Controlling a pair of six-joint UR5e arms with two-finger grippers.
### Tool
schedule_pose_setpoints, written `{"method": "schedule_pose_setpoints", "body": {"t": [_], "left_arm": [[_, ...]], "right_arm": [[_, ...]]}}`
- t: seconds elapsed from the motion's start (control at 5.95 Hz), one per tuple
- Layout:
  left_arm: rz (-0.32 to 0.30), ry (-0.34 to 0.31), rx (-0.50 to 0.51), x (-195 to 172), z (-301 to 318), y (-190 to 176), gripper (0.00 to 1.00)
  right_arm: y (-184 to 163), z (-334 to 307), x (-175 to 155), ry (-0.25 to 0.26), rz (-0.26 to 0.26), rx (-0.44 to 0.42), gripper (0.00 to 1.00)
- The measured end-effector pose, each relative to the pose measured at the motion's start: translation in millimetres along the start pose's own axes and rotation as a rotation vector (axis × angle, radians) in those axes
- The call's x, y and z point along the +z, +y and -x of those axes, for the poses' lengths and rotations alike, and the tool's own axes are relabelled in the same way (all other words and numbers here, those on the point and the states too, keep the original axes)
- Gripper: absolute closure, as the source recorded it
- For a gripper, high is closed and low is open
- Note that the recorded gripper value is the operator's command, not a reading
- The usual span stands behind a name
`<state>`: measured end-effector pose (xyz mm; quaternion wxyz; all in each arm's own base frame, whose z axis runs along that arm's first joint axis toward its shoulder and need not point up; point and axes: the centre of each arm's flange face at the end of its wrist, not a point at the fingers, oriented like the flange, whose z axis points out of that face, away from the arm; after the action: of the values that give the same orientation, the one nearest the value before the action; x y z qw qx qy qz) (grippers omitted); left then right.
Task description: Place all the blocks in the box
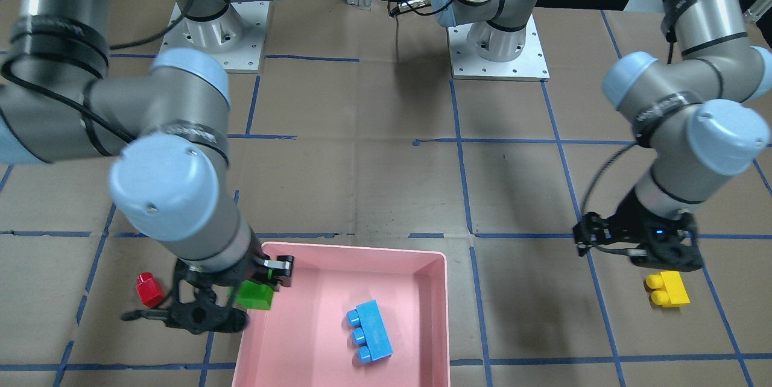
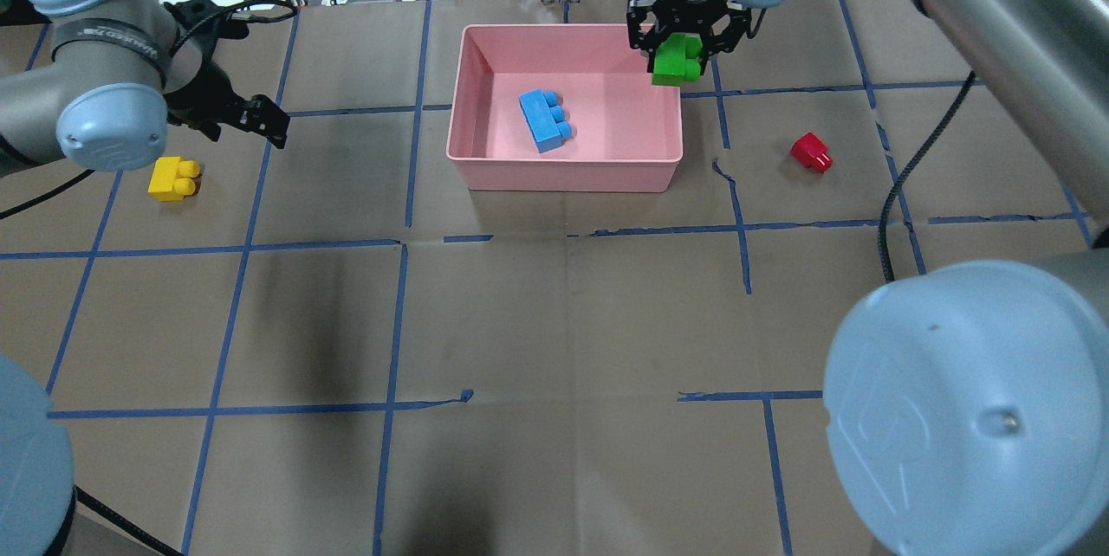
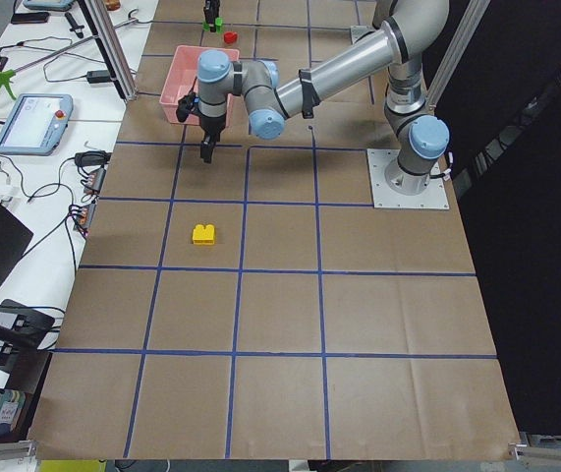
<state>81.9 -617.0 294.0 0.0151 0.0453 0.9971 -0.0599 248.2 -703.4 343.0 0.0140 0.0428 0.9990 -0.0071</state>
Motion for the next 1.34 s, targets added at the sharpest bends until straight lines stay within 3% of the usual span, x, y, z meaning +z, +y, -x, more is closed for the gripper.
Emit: {"method": "schedule_pose_setpoints", "body": {"t": [0.17,0.34,0.67,1.01,1.34], "left_arm": [[0.028,0.004,-0.080,13,48,12,0.01],[0.049,0.012,-0.132,33,81,16,0.01],[0.065,0.019,-0.186,64,132,9,0.01],[0.074,0.024,-0.194,85,150,-3,0.01],[0.084,0.030,-0.176,103,156,-9,0.01]], "right_arm": [[-11,31,32,-0.010,0.001,-0.014,0.05],[-14,53,61,-0.032,0.019,-0.013,0.01],[-13,65,74,-0.058,0.037,0.018,0.00],[-4,60,29,-0.060,0.004,0.032,0.00],[8,24,-33,-0.017,-0.012,0.058,0.01]]}}
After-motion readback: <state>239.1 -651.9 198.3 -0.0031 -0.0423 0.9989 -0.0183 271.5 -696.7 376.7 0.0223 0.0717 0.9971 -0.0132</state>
